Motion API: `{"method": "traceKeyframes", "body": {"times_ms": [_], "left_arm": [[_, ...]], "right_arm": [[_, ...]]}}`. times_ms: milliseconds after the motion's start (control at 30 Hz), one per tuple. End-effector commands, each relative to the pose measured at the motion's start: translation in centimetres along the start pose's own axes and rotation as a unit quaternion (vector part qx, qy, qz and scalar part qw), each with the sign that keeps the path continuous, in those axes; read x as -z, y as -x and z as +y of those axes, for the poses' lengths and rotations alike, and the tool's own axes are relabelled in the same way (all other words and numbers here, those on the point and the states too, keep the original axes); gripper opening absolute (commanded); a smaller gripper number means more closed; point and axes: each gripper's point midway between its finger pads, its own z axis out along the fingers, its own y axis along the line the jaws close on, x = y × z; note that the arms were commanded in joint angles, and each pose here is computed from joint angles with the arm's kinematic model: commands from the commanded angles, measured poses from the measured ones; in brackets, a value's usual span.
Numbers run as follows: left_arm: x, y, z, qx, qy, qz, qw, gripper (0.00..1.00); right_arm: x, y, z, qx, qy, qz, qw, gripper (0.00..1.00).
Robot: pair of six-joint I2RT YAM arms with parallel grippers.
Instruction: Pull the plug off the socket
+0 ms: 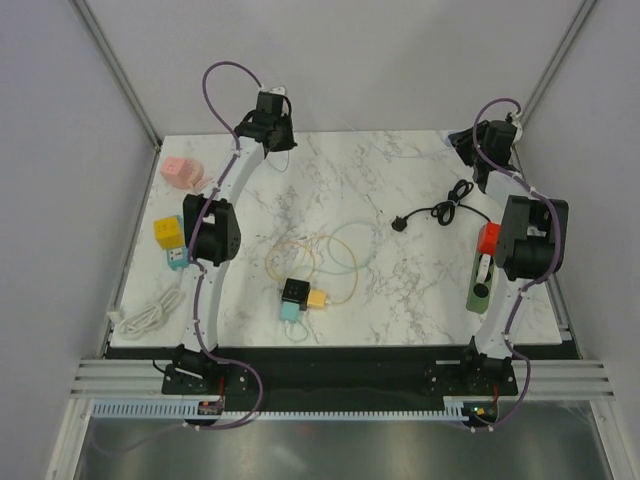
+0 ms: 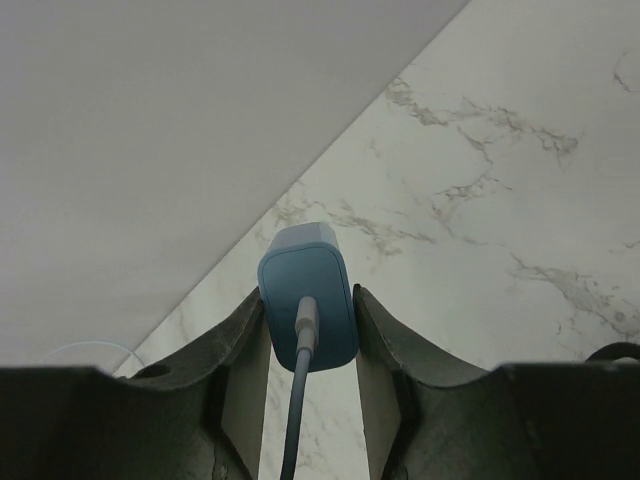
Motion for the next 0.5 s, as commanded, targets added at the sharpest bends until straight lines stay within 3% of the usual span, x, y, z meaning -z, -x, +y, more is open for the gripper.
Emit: {"method": "traceKeyframes", "body": {"times_ms": [0,100,233,333,367,467], "left_arm": [[-2.2,2.1,1.0,-0.058,0.036,-0.056,0.996,0.02],[-4.2,2.1,2.5,-0.057,0.069,-0.083,0.993,0.02],[-5.5,2.1,2.7,-0.035,0.057,-0.092,0.994,0.02],[-6.3,1.3,3.4,-0.031,0.049,-0.079,0.995,0.17],[-6.5,1.1,3.7,-0.034,0.05,-0.075,0.995,0.31],[-6.9,0.1,4.0,-0.038,0.042,-0.059,0.997,0.56]], "right_arm": [[-2.3,3.4,3.2,0.018,0.054,-0.073,0.996,0.0],[-5.2,1.5,1.3,0.039,0.049,-0.059,0.996,0.01],[-8.2,-0.8,-1.6,0.041,0.031,-0.038,0.998,0.07],[-9.5,-1.8,-3.3,0.037,0.01,-0.026,0.999,0.18],[-9.8,-1.7,-3.1,0.036,0.007,-0.021,0.999,0.25],[-11.0,-2.7,-4.0,0.037,-0.004,-0.001,0.999,0.36]]}}
